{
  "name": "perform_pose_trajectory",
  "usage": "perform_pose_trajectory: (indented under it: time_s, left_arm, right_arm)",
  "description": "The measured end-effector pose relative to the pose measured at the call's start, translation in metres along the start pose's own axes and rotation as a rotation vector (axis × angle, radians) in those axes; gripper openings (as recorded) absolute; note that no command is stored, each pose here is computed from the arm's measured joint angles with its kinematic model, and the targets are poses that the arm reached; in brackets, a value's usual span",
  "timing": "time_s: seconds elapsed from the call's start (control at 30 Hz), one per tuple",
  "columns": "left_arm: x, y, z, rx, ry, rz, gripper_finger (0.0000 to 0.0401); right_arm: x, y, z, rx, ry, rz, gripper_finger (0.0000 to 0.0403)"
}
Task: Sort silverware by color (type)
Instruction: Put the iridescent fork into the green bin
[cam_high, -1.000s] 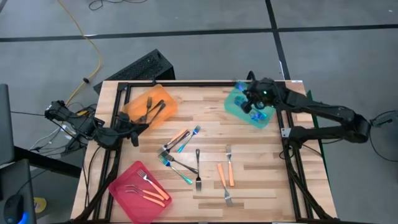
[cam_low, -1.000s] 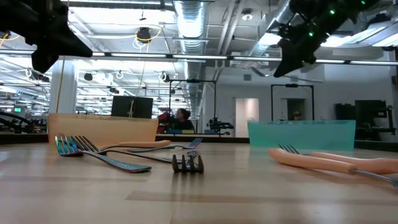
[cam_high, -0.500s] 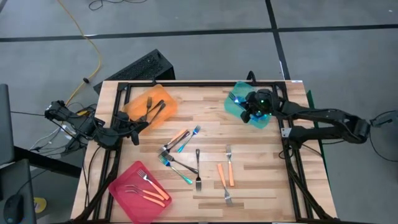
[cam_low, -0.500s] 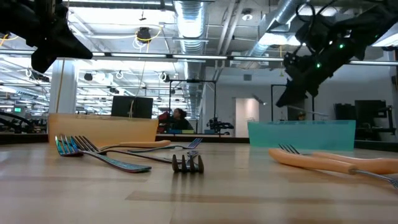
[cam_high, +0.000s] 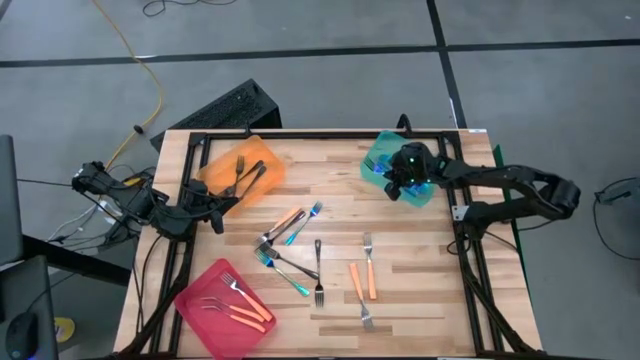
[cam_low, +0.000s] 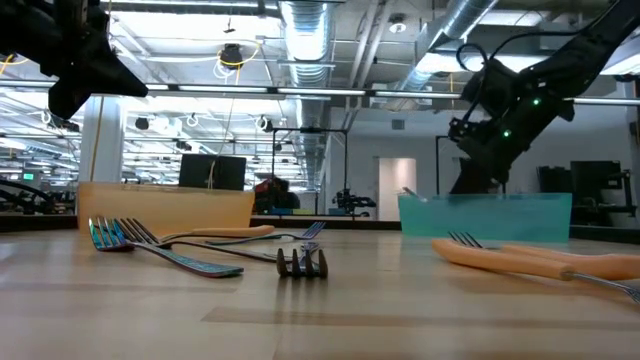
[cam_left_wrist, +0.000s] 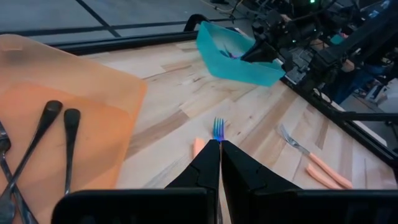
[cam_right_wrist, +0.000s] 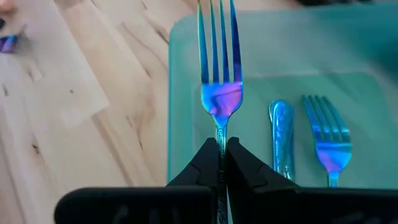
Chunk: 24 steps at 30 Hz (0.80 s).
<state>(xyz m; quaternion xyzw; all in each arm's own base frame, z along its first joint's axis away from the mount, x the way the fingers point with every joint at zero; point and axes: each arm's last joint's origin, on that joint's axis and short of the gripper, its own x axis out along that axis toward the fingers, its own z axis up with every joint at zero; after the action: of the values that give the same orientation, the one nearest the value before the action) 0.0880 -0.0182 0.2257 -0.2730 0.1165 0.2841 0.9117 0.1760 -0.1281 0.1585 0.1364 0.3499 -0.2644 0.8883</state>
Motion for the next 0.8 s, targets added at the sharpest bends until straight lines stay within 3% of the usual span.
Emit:
perform_pose_trajectory:
  time_s: [0.5, 0.8]
  left_arm:
    - [0.0, 0.0, 0.0, -0.004, 0.005, -0.004, 0.0]
    - [0.0, 0.0, 0.0, -0.014, 0.005, -0.003, 0.0]
  right_arm:
    - [0.002, -0.016, -0.009, 0.011, 0.081, 0.013, 0.0031]
    - [0.003, -0.026, -0.028, 0.056, 0.123, 0.027, 0.0031]
